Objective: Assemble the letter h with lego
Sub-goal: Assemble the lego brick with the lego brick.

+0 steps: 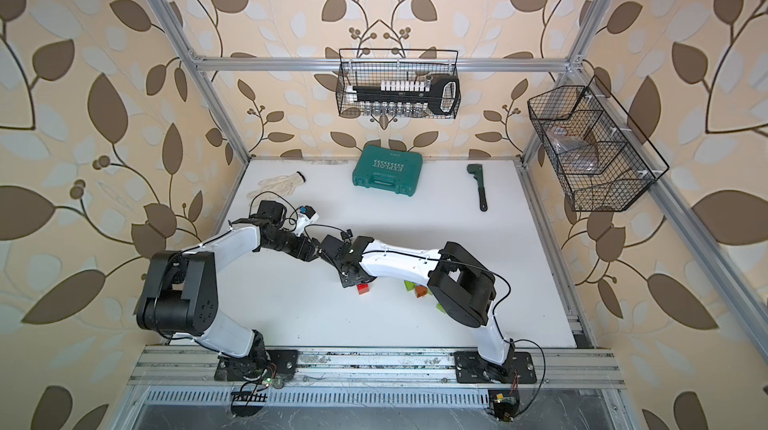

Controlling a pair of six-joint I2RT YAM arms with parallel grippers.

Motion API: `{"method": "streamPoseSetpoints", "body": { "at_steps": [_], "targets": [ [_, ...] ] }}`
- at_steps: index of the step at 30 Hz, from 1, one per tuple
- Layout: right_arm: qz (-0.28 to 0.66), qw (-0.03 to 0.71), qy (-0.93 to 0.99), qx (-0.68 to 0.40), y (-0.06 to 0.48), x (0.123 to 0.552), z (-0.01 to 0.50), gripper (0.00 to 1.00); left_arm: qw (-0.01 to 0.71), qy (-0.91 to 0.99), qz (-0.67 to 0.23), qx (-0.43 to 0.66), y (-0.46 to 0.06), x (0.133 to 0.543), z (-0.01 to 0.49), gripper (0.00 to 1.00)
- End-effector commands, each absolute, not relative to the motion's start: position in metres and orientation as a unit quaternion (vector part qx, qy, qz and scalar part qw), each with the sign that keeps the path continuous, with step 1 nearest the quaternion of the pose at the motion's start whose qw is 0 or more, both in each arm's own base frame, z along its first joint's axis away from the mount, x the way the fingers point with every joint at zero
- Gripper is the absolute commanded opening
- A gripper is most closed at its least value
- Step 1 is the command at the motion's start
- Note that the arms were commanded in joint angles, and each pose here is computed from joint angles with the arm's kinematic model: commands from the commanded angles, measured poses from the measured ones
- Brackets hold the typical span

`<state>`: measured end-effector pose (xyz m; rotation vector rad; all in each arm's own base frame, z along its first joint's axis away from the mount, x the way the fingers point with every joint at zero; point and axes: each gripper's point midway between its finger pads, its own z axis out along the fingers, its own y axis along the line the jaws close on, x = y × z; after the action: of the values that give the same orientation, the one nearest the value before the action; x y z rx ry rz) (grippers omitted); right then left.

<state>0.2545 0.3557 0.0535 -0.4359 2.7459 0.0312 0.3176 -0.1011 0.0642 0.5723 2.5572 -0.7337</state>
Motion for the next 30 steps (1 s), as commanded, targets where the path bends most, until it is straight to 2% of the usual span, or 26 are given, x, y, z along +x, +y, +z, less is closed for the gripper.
{"method": "streamPoseSetpoints", "body": {
  "at_steps": [1,23,30],
  "targets": [
    [-0.001,0.159,0.973,-0.168,0.355,0.249,0.048,0.01,0.220,0.915,-0.271,0.204,-0.101,0.323,0.073,0.84],
    [-0.010,0.157,0.972,-0.172,0.358,0.253,0.063,0.01,0.213,0.914,-0.282,0.200,-0.103,0.323,0.071,0.84],
    [-0.009,0.159,0.972,-0.171,0.359,0.256,0.051,0.01,0.210,0.914,-0.285,0.200,-0.104,0.323,0.070,0.84]
  ]
}}
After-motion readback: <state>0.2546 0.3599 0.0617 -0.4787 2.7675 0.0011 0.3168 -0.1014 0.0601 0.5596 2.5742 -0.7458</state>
